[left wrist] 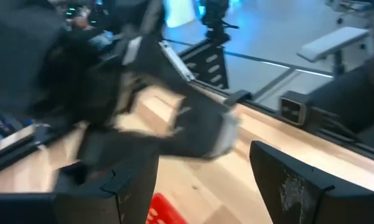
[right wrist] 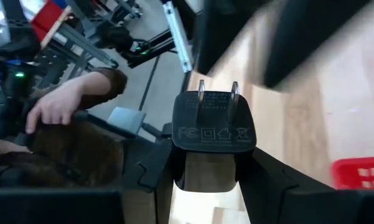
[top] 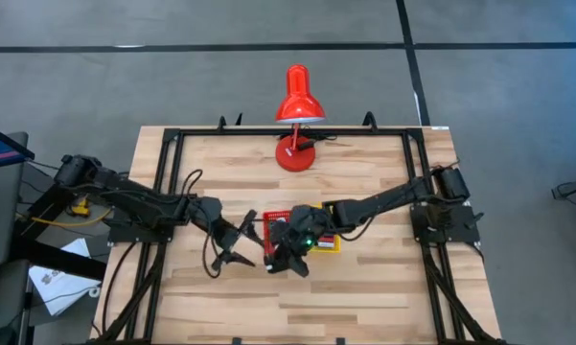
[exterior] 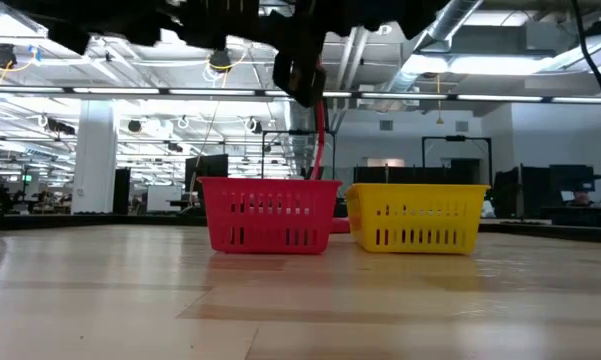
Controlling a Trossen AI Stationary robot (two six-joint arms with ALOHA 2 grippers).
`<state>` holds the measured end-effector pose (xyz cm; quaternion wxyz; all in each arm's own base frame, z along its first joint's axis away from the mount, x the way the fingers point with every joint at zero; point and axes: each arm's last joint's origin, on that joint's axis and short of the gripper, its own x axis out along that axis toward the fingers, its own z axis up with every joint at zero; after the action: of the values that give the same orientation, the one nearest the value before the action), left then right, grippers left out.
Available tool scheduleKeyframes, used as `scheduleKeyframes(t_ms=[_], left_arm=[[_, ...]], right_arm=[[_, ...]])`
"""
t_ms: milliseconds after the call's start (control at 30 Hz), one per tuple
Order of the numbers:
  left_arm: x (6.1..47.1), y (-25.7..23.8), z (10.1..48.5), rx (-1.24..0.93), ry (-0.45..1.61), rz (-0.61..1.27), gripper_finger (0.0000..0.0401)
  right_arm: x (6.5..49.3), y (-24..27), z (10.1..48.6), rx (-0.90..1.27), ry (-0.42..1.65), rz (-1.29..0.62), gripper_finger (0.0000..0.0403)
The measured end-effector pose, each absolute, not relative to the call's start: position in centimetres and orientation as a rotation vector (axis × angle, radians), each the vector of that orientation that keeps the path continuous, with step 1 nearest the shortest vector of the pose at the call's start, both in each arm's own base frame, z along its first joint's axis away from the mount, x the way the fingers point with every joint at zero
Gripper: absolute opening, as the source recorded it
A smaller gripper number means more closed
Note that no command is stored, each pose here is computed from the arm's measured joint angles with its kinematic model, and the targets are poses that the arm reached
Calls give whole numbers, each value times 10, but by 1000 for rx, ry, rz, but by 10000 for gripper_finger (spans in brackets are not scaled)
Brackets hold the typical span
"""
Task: Pick & Place Office items
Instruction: Put the black charger adapter into the red bin
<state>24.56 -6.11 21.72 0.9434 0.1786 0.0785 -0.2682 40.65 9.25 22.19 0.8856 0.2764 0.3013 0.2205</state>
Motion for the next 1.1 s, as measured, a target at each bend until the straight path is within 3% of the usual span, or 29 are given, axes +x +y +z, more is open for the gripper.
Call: scheduleKeyframes(t_ms=[300,467,1100], left_arm=[[260,-55,211,360,94,-502,246],[271,-61,201,318,117,-654,246],[291,-70,210,284,87,-752,246]], right_arm=[[405,99,222,571,634,475,134],[407,93,223,580,620,489,133],[405,93,219,583,670,470,133]])
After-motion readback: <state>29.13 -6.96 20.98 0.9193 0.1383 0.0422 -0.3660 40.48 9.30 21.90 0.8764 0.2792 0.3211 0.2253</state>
